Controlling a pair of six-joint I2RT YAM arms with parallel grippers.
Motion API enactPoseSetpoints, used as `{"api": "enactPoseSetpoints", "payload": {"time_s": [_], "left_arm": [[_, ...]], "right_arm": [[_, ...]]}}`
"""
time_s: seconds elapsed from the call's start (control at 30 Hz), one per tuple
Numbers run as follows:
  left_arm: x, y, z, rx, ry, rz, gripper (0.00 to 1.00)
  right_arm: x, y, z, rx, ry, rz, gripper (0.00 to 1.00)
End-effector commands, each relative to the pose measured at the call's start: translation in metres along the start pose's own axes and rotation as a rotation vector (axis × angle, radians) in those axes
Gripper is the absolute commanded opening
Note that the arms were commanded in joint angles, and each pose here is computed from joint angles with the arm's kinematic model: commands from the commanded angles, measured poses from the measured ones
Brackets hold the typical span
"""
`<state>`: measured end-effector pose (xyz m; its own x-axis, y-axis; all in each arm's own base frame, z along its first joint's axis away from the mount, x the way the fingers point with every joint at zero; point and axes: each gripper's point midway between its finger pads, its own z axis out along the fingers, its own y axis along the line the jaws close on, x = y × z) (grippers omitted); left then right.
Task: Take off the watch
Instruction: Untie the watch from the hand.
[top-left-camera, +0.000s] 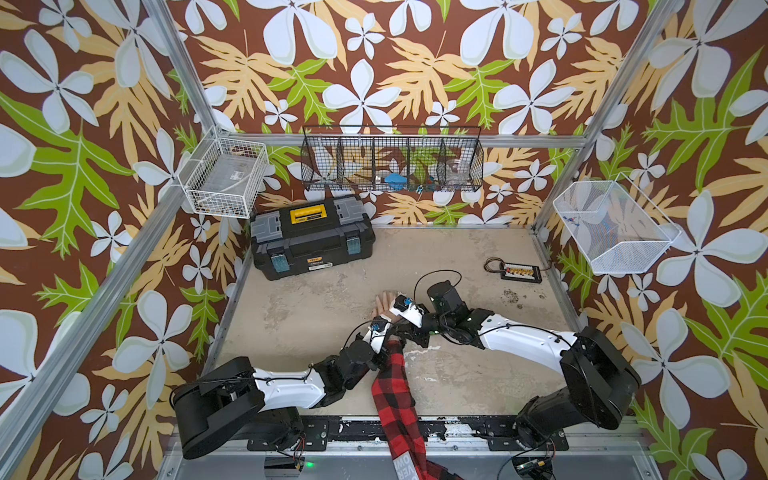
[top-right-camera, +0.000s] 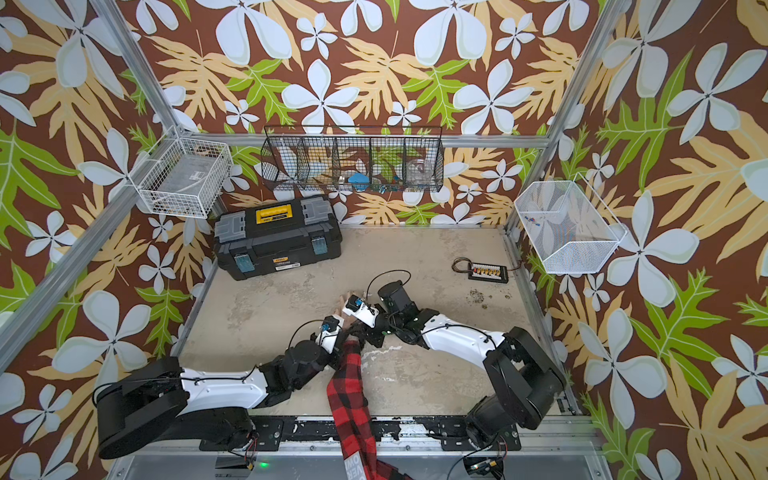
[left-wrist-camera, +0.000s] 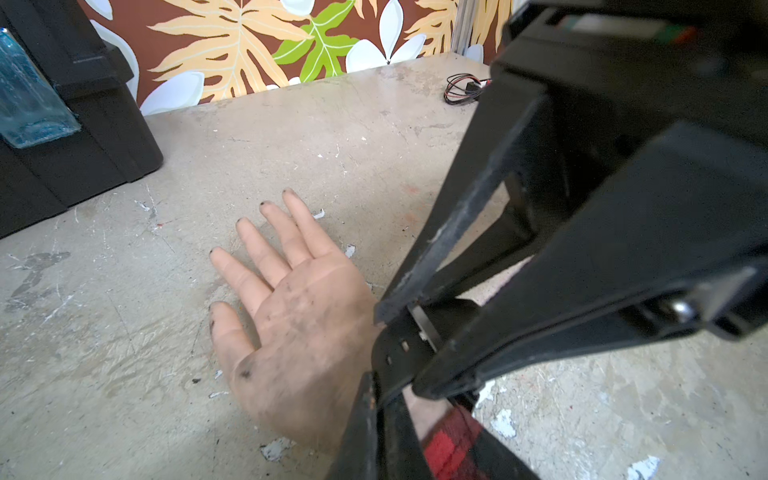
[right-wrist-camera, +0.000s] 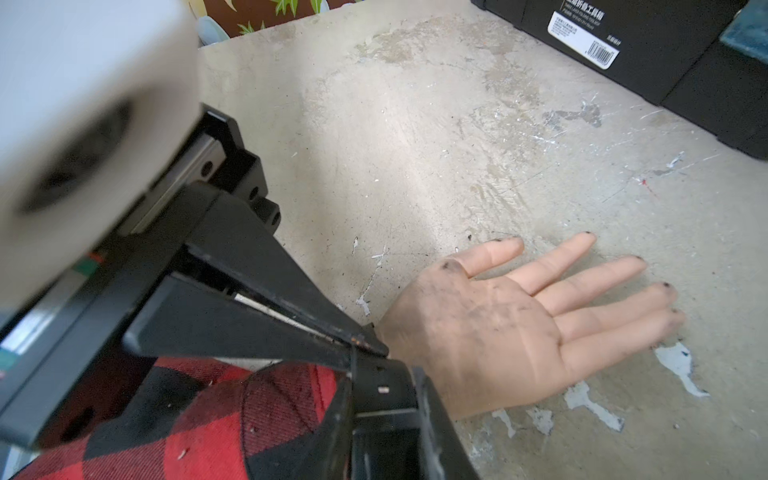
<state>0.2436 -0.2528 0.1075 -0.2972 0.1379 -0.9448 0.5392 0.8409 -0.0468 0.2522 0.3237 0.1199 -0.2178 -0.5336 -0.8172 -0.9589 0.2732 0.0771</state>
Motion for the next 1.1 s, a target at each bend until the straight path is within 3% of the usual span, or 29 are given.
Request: {"api": "enactPoseSetpoints", "payload": {"time_s": [0.0, 0.5, 0.77, 1.07], "left_arm": [[-0.01, 0.021, -0.002, -0.116, -0.05, -0.05, 0.0], [-0.009, 0.015, 0.004, -0.089, -0.042, -0.081, 0.0], [-0.016, 0.018, -0.002, -0.096, -0.054, -0.172, 0.26], [-0.006, 0.025, -0.007, -0.096, -0.028, -0.251, 0.33]], "right_arm": [[0.016, -0.025, -0.007, 0.124, 0.053, 0.051, 0.23], [0.027, -0.041, -0.02, 0.197, 0.055, 0.109, 0.28], [0.003, -0.052, -0.044, 0.302, -0.019, 0.226, 0.49], [-0.017, -0.033, -0.061, 0.402, -0.07, 0.362, 0.54]]}}
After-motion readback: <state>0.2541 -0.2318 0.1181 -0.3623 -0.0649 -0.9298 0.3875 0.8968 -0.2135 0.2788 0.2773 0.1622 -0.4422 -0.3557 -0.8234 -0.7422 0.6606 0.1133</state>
